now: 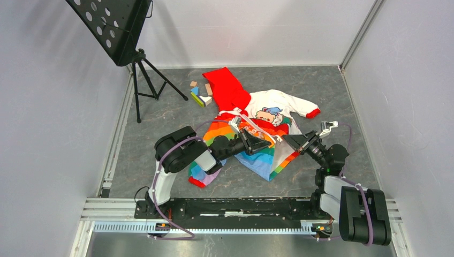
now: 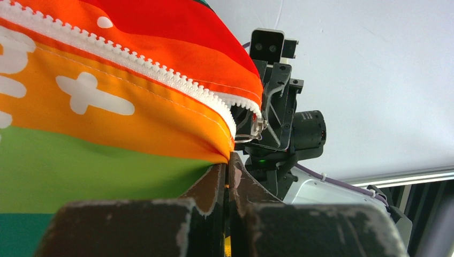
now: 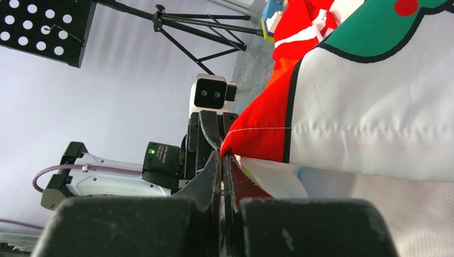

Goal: Zip up the jacket

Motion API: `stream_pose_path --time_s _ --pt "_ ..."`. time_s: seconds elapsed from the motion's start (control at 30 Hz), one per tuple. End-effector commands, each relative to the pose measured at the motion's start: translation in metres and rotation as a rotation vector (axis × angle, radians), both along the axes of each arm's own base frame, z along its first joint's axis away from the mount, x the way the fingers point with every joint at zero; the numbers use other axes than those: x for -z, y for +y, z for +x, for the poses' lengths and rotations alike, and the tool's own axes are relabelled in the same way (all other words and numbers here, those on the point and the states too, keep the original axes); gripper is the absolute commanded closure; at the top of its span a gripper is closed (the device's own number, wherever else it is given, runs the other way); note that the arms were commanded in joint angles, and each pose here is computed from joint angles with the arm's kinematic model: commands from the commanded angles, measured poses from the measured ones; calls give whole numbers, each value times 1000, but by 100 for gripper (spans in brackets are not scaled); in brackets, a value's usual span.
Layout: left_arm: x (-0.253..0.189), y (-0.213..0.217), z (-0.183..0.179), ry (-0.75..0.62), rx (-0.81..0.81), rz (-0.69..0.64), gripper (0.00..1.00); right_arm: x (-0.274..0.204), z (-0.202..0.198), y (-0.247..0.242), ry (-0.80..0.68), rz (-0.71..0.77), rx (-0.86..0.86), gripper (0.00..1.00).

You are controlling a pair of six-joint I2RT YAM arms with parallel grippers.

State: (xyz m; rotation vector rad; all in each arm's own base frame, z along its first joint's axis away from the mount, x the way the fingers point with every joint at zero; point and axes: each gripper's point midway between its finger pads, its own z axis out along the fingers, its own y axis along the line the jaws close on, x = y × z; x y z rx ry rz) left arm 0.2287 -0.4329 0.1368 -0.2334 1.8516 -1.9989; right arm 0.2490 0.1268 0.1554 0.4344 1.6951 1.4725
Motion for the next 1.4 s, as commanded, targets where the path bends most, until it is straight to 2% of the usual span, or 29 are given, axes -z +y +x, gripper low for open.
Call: stream_pose_path --time_s 0.0,0.37,1.37 --pt "-32 6 6 -29 -35 -91 98 15 -21 4 17 15 -16 100" --pt "-52 9 5 -61 -41 -123 98 27 -22 3 42 -10 -14 100" --pt "-45 1 8 -23 -25 -128 98 15 -23 7 8 14 -30 100"
